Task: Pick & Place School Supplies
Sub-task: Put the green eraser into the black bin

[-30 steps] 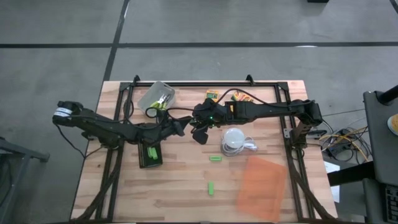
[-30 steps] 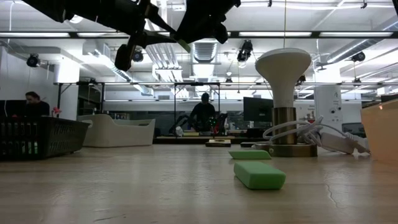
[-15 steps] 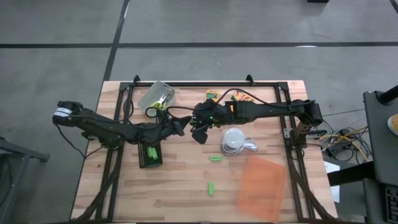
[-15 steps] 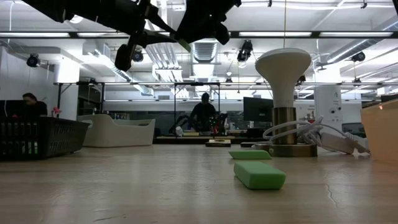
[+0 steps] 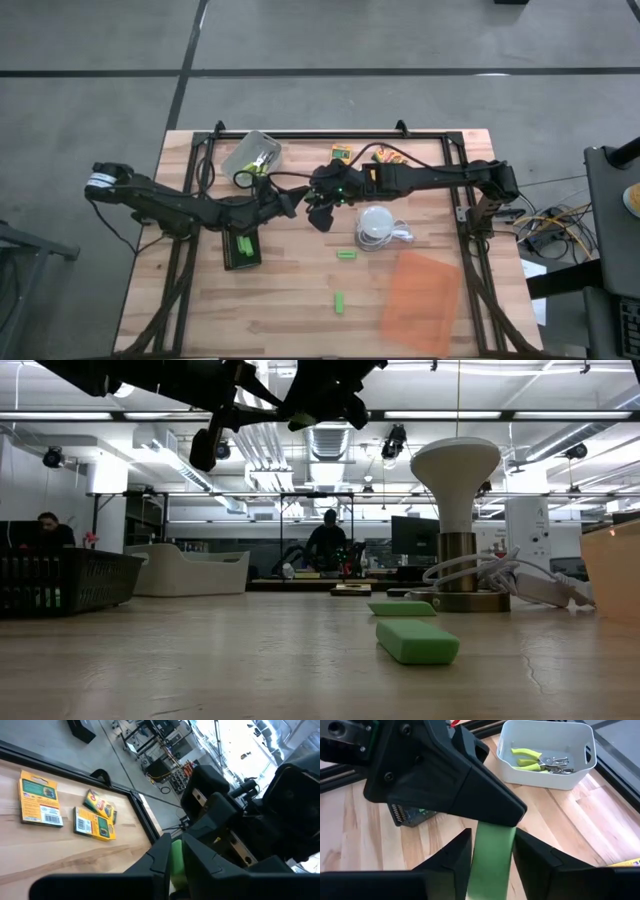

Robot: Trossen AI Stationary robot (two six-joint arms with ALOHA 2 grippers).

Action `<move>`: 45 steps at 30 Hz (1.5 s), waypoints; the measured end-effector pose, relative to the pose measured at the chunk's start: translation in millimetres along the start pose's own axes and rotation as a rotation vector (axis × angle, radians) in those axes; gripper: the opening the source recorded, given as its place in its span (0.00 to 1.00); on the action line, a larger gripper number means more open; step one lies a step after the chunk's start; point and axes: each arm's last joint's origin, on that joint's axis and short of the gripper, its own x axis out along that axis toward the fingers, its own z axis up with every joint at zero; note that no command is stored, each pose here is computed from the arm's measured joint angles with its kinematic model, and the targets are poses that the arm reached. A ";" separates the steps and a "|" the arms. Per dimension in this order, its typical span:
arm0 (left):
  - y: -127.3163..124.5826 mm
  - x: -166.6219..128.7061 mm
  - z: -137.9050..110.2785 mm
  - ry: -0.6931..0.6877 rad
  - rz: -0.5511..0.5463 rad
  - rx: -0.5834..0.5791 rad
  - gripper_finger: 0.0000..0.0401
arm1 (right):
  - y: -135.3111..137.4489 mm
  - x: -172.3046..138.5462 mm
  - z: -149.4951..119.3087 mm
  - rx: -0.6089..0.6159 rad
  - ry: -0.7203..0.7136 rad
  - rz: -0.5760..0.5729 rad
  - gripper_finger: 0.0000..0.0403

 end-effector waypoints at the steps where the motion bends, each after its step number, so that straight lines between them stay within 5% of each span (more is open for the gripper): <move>1: 0.0 0.0 0.0 0.000 0.000 0.000 0.09 | 0.0 0.1 -0.1 -0.002 0.001 0.000 0.36; 14: 1.0 0.4 0.2 -0.005 0.012 0.041 0.09 | -1.0 1.6 -3.0 -0.029 0.028 -0.012 0.50; 38: 4.2 3.1 2.6 -0.014 0.033 0.075 0.01 | -4.2 0.2 -11.4 -0.047 0.116 -0.041 0.51; 45: 4.4 3.7 1.2 0.044 0.003 0.136 0.05 | -2.7 -0.7 -17.1 -0.020 0.203 0.052 0.51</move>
